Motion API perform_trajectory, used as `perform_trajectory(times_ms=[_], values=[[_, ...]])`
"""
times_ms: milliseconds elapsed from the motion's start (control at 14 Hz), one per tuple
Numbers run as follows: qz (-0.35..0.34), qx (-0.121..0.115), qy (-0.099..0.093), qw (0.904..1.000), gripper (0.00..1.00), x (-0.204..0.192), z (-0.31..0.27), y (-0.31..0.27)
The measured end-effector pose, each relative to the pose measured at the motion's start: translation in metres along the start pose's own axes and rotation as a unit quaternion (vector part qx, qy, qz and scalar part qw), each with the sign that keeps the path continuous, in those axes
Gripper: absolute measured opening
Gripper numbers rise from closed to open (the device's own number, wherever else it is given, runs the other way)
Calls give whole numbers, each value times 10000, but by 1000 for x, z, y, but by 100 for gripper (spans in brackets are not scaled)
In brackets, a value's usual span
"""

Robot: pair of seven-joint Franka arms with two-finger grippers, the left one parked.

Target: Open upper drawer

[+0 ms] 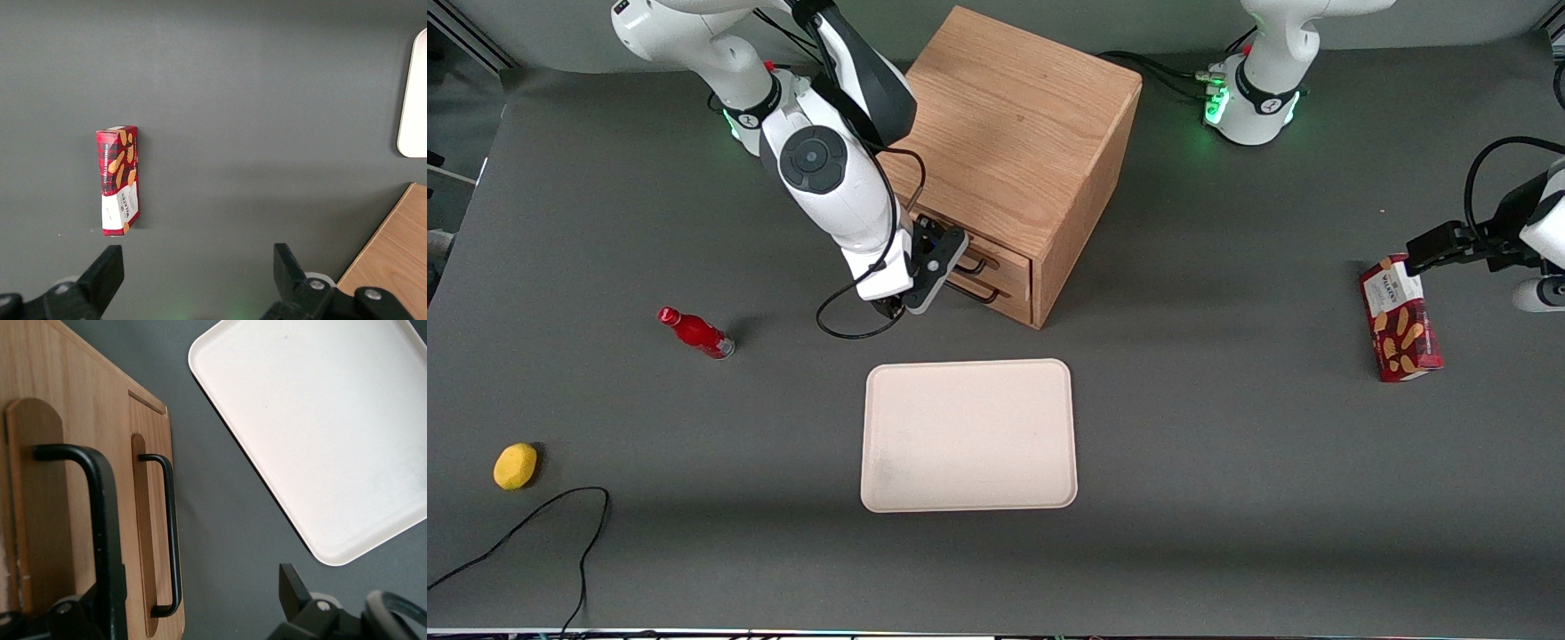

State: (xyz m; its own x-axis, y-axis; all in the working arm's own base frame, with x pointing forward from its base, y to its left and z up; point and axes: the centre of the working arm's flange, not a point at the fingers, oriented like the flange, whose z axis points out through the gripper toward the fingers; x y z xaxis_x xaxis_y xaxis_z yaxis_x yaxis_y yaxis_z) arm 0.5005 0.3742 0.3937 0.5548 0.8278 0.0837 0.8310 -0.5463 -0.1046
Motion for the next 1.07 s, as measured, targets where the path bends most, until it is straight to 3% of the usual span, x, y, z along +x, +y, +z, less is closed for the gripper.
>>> perform_trajectory(times_ms=[1071], values=[[17,33,-70,10000,100,-5,-9,0]])
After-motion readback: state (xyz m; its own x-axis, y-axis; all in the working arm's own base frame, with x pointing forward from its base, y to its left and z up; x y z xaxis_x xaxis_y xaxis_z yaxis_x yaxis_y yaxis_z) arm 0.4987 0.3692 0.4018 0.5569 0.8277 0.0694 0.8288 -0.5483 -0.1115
